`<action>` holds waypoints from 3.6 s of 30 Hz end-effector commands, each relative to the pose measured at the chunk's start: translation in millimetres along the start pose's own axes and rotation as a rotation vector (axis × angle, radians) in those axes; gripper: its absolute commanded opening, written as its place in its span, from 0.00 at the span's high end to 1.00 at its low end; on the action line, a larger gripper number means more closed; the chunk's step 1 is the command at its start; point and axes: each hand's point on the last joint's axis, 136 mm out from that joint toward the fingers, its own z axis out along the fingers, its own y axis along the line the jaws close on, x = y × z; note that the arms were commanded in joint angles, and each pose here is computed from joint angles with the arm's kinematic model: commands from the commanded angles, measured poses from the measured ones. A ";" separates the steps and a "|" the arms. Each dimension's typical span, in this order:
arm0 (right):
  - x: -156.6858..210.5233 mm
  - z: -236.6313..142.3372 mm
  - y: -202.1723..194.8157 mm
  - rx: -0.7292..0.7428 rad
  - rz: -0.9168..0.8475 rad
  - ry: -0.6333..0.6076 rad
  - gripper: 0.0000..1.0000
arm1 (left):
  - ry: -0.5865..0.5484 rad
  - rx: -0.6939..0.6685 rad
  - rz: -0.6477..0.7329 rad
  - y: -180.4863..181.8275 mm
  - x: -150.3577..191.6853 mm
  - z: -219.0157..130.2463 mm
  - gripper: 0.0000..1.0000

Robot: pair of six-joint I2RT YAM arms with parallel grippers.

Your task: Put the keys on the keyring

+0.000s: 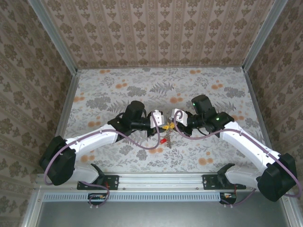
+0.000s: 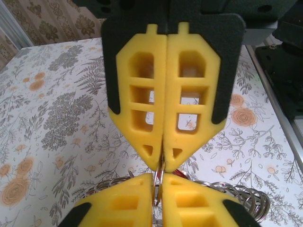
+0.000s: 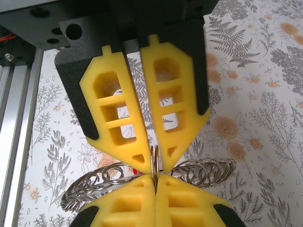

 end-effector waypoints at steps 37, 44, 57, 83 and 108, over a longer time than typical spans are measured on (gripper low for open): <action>-4.5 -16.3 -9.8 0.095 0.029 -0.166 0.65 | -0.170 0.032 -0.046 -1.2 -17.5 -6.7 1.00; -8.9 -7.8 -4.1 0.015 0.009 -0.193 0.73 | -0.176 0.037 -0.045 -1.2 -20.0 -6.8 1.00; -10.2 0.5 -10.5 -0.002 0.005 -0.195 0.83 | -0.178 0.046 -0.045 -2.2 -21.4 -7.1 1.00; -16.9 -3.9 -1.4 -0.008 -0.001 0.018 1.00 | 0.056 -0.003 -0.008 6.4 5.3 -1.5 0.90; -14.8 -4.1 0.9 -0.027 0.028 -0.127 0.83 | -0.189 0.028 -0.031 1.9 -29.7 -10.5 1.00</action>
